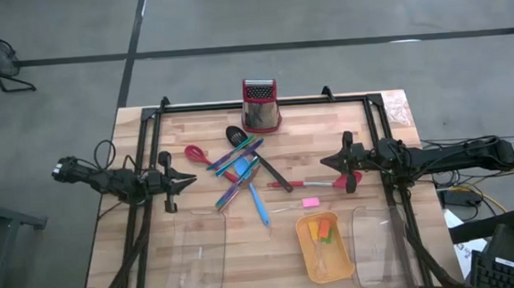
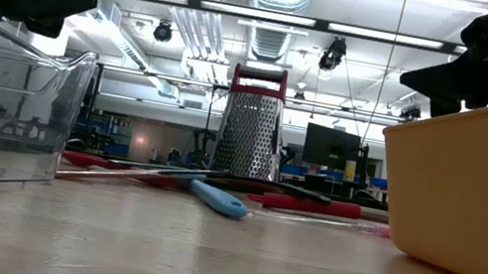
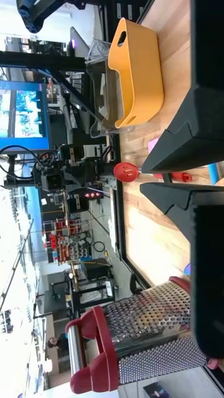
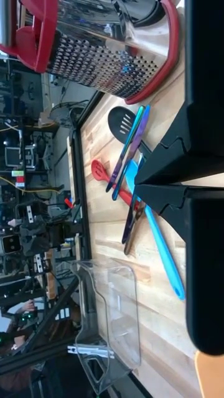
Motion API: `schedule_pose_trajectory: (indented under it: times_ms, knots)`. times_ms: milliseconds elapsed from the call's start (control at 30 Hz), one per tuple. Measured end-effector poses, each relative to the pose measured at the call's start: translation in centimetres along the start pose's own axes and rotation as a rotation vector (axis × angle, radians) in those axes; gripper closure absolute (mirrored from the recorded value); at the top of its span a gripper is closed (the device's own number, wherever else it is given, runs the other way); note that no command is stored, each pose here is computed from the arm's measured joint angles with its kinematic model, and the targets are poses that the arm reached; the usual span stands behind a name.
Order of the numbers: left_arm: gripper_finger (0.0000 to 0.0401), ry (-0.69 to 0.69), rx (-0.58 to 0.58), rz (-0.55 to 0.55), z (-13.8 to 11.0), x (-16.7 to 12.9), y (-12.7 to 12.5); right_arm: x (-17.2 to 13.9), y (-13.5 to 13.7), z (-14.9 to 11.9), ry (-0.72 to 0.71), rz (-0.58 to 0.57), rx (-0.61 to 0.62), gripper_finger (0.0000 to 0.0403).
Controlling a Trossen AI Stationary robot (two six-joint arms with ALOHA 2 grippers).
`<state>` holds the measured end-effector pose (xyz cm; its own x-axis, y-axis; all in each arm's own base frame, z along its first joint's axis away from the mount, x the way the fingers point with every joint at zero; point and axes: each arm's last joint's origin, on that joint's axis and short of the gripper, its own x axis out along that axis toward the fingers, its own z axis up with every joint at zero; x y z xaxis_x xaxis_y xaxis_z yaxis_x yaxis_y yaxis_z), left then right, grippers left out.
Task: Pick & Place Kitchen Items
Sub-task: Put the top iridescent knife into the left transparent bin
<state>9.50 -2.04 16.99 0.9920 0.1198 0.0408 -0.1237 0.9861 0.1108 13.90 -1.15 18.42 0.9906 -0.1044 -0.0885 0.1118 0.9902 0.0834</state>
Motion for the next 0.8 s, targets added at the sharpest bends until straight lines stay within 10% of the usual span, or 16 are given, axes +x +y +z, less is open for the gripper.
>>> schedule_pose_trajectory:
  times_ms: [800]
  knots:
    - [0.0359,-0.027,-0.096,-0.001,0.27,0.01,0.02,0.0,-0.01,-0.03,0.002,0.0,0.0,0.0394]
